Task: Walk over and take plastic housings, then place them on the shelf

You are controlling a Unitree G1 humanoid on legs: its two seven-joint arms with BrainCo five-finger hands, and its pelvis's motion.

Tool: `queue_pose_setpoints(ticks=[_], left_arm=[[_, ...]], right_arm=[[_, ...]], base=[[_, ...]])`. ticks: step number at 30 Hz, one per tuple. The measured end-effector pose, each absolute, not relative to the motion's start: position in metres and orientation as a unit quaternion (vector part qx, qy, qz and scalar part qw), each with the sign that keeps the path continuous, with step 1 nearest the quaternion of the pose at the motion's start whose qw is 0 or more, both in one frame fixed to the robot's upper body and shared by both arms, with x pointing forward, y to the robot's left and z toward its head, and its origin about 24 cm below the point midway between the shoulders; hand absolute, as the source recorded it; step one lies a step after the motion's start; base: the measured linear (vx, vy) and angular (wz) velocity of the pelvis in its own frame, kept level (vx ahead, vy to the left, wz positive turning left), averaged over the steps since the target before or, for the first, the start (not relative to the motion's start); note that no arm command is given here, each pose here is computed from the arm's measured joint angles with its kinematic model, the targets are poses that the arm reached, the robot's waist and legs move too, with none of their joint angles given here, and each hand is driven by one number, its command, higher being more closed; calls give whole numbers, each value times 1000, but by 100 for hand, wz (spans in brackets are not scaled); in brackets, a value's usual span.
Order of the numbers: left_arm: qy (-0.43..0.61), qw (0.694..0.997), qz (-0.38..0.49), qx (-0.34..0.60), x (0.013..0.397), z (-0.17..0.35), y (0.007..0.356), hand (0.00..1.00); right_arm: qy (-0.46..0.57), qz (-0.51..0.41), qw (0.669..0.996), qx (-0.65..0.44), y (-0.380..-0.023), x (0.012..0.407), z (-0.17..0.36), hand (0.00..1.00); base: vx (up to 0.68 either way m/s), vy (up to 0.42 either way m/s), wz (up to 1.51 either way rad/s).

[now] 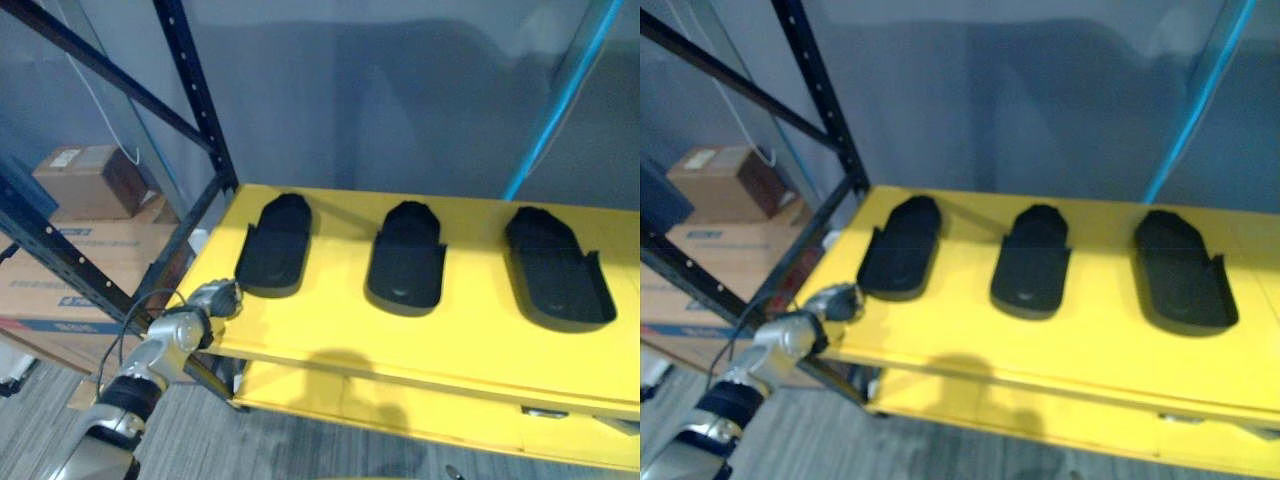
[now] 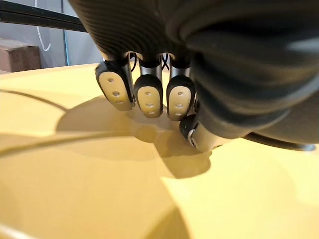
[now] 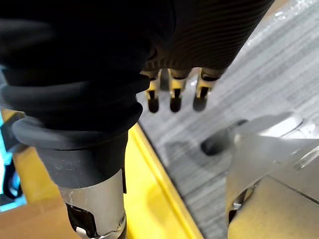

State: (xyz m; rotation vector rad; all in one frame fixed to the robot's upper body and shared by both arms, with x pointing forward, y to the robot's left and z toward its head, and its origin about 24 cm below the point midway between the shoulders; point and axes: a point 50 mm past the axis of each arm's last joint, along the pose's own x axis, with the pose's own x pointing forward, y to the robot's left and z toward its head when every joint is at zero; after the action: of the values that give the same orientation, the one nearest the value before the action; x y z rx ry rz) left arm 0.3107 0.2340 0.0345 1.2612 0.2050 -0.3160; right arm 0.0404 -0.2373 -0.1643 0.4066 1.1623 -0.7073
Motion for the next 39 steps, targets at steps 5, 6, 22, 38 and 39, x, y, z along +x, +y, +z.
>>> queue_pose_setpoints(ticks=[5,6,22,38,39], left_arm=[[89,795,-145,583,313,36,230,100],[87,795,-144,583,313,36,230,100],[-17,771,-231,592,311,82,180,100],[-71,729,-365,575,277,122,141,100],[-73,733,-368,568,277,122,140,100]], right_arm=[[533,-324,759,186,-237,41,-164,0],[534,-324,759,186,-237,41,-164,0],[538,-313,763,175,-236,42,-164,0],[542,-340,745,188,-239,29,-166,0],[542,-340,745,188,-239,29,-166,0]], base=[[-2,3,-6],[5,4,-5],[3,2,1],[-57,-4,8],[-52,-10,0]])
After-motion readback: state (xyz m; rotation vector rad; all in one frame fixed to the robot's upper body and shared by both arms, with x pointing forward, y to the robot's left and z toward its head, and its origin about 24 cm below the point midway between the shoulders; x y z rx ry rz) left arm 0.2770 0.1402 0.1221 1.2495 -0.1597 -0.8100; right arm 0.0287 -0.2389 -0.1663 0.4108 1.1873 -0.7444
